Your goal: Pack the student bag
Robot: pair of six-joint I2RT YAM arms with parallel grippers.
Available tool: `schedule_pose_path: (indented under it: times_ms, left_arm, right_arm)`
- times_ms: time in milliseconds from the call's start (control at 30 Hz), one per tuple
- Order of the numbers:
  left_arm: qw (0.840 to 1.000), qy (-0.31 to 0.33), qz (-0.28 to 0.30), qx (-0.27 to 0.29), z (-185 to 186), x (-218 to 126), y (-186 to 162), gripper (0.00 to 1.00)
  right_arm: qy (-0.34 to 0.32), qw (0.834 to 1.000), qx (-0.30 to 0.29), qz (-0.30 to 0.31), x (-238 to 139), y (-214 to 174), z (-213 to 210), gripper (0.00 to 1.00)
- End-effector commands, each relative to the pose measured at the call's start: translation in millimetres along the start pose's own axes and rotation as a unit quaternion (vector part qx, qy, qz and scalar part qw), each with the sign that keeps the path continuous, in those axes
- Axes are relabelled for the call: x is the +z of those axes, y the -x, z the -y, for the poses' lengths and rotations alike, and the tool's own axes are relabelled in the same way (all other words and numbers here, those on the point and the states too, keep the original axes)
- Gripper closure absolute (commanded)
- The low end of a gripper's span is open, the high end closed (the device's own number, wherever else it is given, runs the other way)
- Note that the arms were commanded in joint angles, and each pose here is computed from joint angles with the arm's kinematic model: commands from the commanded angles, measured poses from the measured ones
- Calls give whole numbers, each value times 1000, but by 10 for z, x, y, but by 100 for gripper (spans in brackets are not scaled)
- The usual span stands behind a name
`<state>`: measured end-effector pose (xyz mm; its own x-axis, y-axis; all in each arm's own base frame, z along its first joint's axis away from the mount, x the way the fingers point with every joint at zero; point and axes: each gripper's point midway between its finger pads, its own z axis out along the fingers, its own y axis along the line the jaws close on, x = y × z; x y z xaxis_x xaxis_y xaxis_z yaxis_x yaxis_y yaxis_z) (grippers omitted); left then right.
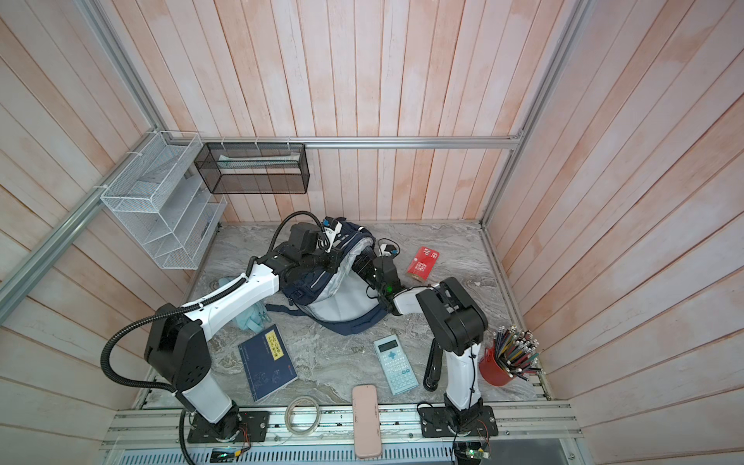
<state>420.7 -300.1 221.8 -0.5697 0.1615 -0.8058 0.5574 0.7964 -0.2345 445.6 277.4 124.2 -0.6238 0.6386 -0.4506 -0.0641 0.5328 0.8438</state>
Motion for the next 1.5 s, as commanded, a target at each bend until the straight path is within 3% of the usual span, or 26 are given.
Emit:
schedule_pose_path:
  times_ms: [0, 133, 233, 333, 433, 467, 633, 700, 867, 967, 1100, 1167, 1300, 1333, 1433, 1467]
  left_arm:
    - [999, -7, 38, -18, -43, 98, 179, 100]
    - [999, -19, 32, -32, -17, 145, 101, 99]
    - [998, -20, 34, -41, -9, 91, 61, 83]
    - [998, -28, 35, -47, 26, 7, 29, 74]
    - [997, -39, 33, -60, 74, -97, -20, 50]
    - [996, -42, 35, -65, 91, -164, -30, 43]
    - [991, -21, 37, -126, 25, -584, -300, 2]
    - [983, 12, 26, -183, -133, -755, -562, 0]
    - [952, 118, -16, -283, -477, -1207, -1385, 0]
    - [929, 207, -51, -303, -681, -1451, -1833, 0]
    - [908, 244, -85, -330, -696, -1621, -2212, 0]
    - [885, 269, -70, -373, -770, -1740, -2375, 0]
    - [863, 316, -68, -389, -901, -1901, -2606, 0]
    - [850, 340, -76, -395, -948, -1951, -2689, 0]
    - [789, 429, -105, -427, -1093, -2189, -3041, 0]
    - [780, 441, -108, -431, -1115, -2227, -3101, 0]
  right_arm:
    - [-42, 995, -72, -64, -344, -193, 210, 32]
    - [-45, 983, -159, -84, -784, -266, 140, 35]
    - [-65, 973, -215, -58, -1126, -220, 152, 33]
    - [-84, 966, -240, -46, -1377, -183, 191, 30]
    - [-78, 960, -263, -57, -1500, -206, 129, 25]
    - [-73, 957, -272, -66, -1524, -237, 98, 5]
    - [-20, 942, -315, -116, -1515, -546, -142, 3]
    - [-6, 935, -323, -148, -1446, -711, -226, 3]
    - [32, 914, -344, -212, -1244, -1240, -424, 3]
    - [51, 898, -349, -264, -1121, -1569, -451, 2]
    - [47, 881, -356, -308, -950, -1847, -417, 3]
    - [64, 878, -358, -312, -926, -1949, -501, 3]
    - [94, 871, -355, -325, -882, -2141, -638, 3]
    - [99, 868, -354, -333, -860, -2199, -661, 3]
    - [114, 858, -354, -354, -810, -2402, -702, 5]
    - [119, 855, -354, -360, -799, -2466, -719, 5]
